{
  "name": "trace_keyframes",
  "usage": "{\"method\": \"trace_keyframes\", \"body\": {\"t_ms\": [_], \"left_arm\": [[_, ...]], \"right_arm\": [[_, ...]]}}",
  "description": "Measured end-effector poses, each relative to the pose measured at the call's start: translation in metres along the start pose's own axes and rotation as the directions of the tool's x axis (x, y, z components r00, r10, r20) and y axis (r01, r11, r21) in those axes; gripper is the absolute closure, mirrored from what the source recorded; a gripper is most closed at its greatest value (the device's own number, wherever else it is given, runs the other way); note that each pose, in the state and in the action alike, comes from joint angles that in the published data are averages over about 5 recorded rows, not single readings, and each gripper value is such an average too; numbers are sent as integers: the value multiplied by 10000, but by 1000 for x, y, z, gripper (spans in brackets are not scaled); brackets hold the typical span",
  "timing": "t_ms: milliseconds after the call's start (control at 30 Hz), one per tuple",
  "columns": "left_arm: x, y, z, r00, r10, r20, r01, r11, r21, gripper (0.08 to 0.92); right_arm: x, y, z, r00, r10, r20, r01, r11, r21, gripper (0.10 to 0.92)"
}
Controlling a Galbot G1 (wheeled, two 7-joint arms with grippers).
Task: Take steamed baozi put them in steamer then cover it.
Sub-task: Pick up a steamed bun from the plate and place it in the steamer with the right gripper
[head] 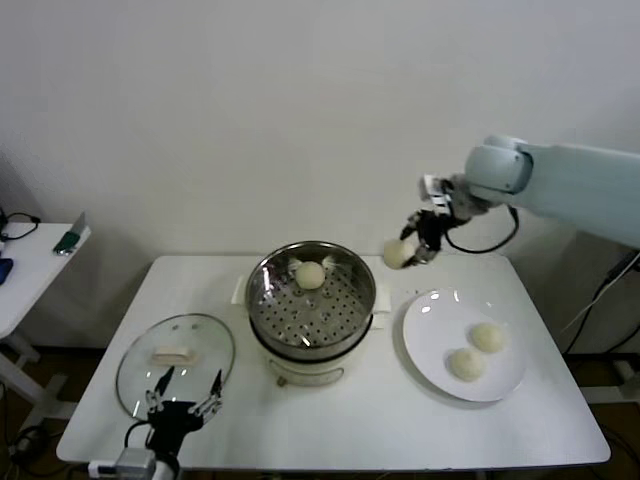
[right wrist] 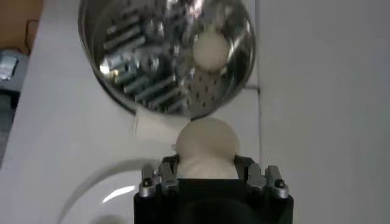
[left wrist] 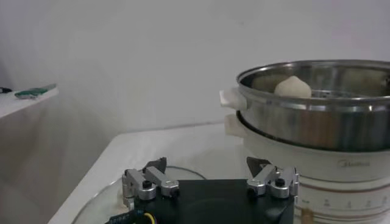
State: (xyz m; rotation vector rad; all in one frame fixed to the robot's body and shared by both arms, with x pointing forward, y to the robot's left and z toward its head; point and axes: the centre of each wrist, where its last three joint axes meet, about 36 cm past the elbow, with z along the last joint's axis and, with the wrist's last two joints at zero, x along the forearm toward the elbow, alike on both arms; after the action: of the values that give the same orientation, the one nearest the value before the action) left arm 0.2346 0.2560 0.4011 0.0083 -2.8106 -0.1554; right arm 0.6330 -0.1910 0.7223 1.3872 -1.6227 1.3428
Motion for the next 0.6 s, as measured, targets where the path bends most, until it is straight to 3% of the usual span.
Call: {"method": "trace_keyframes", "body": {"t_ms": [300,600], "left_arm": [[2,1,-4,9999,-89,110,88,10000,27,177],[4,2,-5,9998,-173,135,172,9998,61,177]], "right_arm": [[-53,13,-93,9995,-298,-44,301,9960,836,394],[-123,23,-134,9988,-447,-223,471,9913,1227,394]]}}
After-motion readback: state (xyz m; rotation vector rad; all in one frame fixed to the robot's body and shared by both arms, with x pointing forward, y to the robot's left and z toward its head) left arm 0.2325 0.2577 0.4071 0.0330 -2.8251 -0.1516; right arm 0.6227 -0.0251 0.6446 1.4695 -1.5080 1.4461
